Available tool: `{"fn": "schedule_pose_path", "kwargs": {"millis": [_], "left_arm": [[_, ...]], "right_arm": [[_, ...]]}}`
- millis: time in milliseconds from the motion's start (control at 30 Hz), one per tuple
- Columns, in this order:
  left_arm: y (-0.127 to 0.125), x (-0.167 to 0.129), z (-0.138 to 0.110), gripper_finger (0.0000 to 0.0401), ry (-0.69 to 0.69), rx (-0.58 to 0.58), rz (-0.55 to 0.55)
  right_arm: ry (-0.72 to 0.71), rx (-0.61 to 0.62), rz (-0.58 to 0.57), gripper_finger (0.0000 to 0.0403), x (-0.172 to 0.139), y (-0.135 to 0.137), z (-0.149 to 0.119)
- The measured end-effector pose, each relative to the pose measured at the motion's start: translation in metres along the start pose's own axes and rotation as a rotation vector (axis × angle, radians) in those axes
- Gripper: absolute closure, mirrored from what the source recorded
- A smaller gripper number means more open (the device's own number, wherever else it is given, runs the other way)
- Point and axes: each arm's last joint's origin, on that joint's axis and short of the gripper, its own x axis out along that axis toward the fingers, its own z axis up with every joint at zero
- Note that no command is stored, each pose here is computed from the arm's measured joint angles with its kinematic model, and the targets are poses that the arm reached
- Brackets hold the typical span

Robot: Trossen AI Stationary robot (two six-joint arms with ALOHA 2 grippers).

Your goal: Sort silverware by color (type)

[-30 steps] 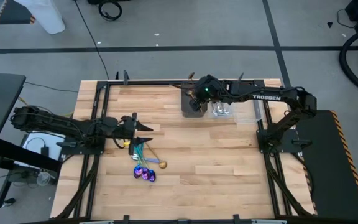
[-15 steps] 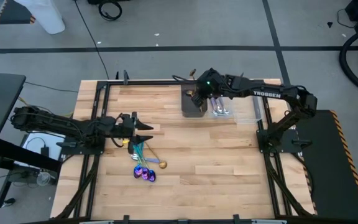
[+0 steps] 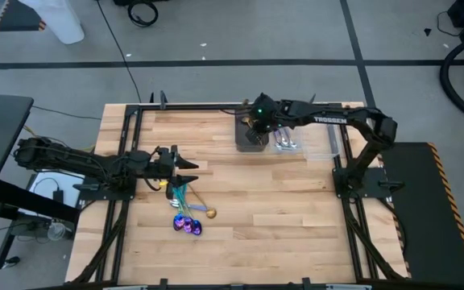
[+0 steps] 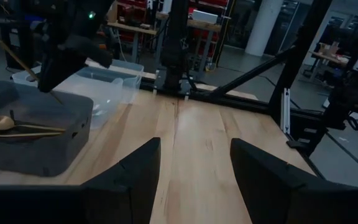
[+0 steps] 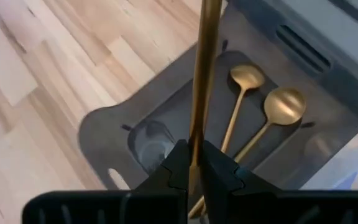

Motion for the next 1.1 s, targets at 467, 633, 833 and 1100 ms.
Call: {"fn": "schedule_pose_path", "kwargs": {"millis": [467,633,833,1100], "left_arm": [[0.000,0.000,0.000,0.0198,0.005,0.026,0.002],[0.000,0.000,-0.001,0.0198,0.006,0.038,0.002],[0.000,0.000,-0.001,0.0198,0.006,0.040,0.002],[0.001,0.001,-0.002,0.0198,0.022,0.056,0.006]], "right_arm": [[0.087,0.069,0.002,0.0374,0.019,-0.007,-0.006],[0.144,0.099,0.018,0.0374,0.024,-0.006,-0.011],[0.186,0.111,0.007,0.0374,0.029,-0.006,-0.015],[0.229,0.132,-0.008,0.0374,0.036,-0.007,-0.020]]}}
